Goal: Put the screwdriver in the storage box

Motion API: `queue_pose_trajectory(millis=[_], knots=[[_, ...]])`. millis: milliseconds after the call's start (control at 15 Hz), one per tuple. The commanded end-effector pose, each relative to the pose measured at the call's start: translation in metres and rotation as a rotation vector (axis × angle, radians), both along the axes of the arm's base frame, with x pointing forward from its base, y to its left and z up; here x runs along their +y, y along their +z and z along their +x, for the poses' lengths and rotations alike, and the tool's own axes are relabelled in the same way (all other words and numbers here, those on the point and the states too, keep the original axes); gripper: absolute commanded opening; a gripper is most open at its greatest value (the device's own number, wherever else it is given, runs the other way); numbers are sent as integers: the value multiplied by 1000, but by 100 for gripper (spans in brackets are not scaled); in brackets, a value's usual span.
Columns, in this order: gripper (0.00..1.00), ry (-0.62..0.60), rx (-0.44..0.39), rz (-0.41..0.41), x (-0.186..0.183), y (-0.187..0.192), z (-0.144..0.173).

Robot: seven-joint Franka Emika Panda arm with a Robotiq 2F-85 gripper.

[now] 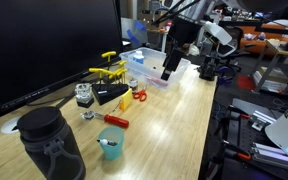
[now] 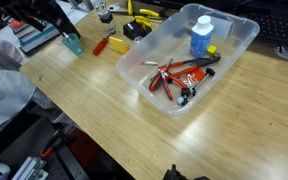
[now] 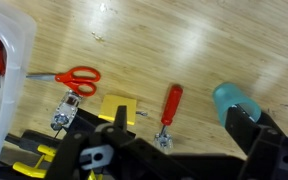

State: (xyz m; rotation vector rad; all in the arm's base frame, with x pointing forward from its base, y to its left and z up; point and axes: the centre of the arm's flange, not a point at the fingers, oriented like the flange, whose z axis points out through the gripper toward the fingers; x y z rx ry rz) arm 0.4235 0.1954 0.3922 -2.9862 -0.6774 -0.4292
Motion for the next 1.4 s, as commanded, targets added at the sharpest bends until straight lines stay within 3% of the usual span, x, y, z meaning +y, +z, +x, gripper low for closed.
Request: queue_pose_trajectory(millis=[0,333,733,800,1333], knots=[[100,36,-6,10,10,-7,14],[100,81,-7,-10,28,-58,61],[100,91,4,62,62,-101,108],[100,77,8,38,54,-96,91],[100,57,0,31,56,-100,97]])
